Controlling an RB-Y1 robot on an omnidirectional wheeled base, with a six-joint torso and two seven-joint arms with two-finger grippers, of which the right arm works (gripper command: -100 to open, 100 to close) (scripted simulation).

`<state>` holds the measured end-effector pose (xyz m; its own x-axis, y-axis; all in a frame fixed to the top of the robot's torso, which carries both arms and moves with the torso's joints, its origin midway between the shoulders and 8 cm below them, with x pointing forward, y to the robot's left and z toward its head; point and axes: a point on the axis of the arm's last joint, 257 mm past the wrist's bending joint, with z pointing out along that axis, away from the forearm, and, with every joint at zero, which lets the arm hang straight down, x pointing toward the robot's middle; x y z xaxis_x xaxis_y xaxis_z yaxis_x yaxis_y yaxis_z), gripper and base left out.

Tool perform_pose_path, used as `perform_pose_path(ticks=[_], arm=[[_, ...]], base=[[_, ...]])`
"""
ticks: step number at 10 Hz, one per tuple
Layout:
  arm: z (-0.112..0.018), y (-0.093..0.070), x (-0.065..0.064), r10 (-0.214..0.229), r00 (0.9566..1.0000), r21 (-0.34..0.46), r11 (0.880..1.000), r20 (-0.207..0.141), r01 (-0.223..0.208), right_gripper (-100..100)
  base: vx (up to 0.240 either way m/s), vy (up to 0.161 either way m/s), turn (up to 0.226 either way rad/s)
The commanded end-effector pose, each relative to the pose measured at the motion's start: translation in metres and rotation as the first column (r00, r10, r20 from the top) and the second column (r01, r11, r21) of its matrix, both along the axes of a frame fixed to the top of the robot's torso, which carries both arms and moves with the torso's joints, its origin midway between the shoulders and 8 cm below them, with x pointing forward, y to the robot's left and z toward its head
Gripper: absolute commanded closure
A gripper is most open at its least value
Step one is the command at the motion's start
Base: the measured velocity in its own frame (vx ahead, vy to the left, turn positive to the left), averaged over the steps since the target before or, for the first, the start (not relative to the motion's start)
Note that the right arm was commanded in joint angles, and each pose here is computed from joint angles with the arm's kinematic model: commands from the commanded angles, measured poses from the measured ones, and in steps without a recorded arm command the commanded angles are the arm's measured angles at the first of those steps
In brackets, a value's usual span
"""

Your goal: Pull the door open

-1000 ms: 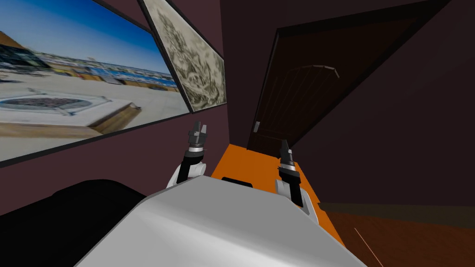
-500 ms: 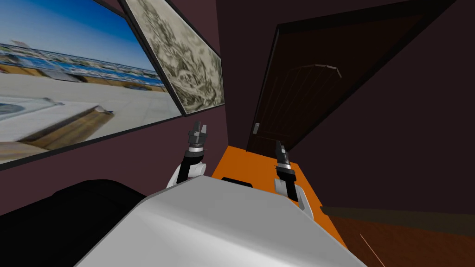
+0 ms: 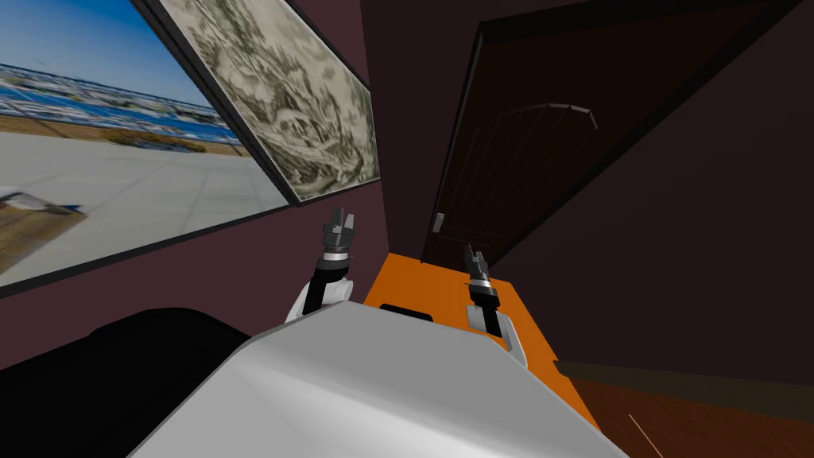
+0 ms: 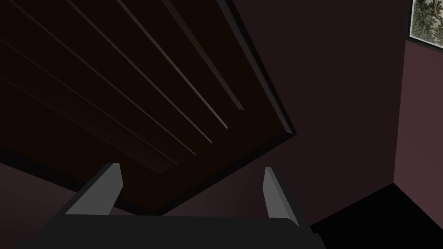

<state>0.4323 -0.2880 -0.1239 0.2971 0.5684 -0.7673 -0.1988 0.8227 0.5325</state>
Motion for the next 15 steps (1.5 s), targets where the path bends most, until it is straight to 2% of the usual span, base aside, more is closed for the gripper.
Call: perform_pose_path(ticks=[1, 4, 5, 8, 13, 14, 15], arm=[[-0.014, 0.000, 0.006, -0.016, 0.9994, -0.059, 0.998, -0.031, 0.014, -100], [-0.034, 0.003, 0.015, -0.039, 0.9966, -0.139, 0.990, -0.073, 0.028, -100], [-0.045, 0.004, 0.019, -0.050, 0.9945, -0.179, 0.983, -0.092, 0.033, -100], [-0.065, 0.008, 0.026, -0.071, 0.9891, -0.254, 0.967, -0.129, 0.036, -100], [-0.111, 0.021, 0.040, -0.115, 0.9719, -0.410, 0.912, -0.206, 0.021, -100], [-0.116, 0.023, 0.041, -0.118, 0.9701, -0.423, 0.906, -0.212, 0.018, -100], [-0.124, 0.026, 0.043, -0.124, 0.9665, -0.448, 0.894, -0.225, 0.011, -100]], base=[[0.160, 0.021, -0.051], [0.141, 0.039, -0.054], [0.159, 0.011, -0.062], [0.136, 0.027, -0.048], [0.192, 0.034, -0.066], [0.165, 0.051, -0.039], [0.137, 0.053, -0.057]])
